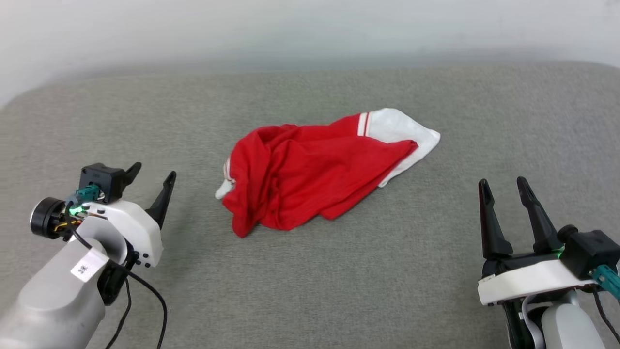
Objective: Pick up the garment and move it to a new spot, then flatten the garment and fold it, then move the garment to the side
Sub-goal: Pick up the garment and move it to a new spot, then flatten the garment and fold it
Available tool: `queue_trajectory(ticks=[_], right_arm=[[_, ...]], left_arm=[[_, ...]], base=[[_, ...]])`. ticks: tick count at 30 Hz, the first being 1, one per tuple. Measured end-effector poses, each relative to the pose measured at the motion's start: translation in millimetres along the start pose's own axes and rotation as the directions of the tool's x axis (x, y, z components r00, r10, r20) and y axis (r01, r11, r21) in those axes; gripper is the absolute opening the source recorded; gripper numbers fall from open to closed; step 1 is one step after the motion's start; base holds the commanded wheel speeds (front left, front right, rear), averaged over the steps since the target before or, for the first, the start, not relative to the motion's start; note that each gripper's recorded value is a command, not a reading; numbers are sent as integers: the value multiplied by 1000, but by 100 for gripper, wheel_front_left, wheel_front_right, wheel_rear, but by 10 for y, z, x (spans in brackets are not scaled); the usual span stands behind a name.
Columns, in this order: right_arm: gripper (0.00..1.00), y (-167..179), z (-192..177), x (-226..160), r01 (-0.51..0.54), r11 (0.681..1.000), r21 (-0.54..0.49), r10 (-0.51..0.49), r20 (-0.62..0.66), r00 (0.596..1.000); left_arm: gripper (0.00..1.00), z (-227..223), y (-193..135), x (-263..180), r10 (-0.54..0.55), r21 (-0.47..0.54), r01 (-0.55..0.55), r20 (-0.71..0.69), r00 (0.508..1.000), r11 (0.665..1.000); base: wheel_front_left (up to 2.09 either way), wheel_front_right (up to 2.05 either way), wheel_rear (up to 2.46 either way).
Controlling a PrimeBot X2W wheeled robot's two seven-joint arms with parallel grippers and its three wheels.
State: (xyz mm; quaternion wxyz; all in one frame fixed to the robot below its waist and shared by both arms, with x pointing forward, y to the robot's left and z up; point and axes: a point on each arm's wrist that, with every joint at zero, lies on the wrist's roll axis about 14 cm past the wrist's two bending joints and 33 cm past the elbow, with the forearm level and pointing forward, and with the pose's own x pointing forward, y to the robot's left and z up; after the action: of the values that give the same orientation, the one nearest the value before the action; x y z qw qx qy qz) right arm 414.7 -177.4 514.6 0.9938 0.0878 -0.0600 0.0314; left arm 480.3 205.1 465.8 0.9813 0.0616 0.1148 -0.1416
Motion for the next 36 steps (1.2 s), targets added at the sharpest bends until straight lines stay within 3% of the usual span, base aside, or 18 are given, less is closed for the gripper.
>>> queue_trajectory(ticks=[8,18,24,36], right_arm=[[100,211,60,-27,-57,998,5,57,15,998],[100,506,102,-148,-140,990,13,140,21,990],[100,546,141,-192,-153,988,5,152,30,988],[100,852,-43,-231,-246,969,-3,246,-25,969]], left_arm=[[100,348,59,-438,80,-1,-81,157,984,997],[100,509,-249,-1120,180,-148,-138,328,927,979],[100,446,-362,-1385,254,-234,-178,352,901,956],[100,390,-449,-1477,258,-219,-187,365,895,958]], base=[[0,0,0],[0,0,0],[0,0,0],[0,0,0]])
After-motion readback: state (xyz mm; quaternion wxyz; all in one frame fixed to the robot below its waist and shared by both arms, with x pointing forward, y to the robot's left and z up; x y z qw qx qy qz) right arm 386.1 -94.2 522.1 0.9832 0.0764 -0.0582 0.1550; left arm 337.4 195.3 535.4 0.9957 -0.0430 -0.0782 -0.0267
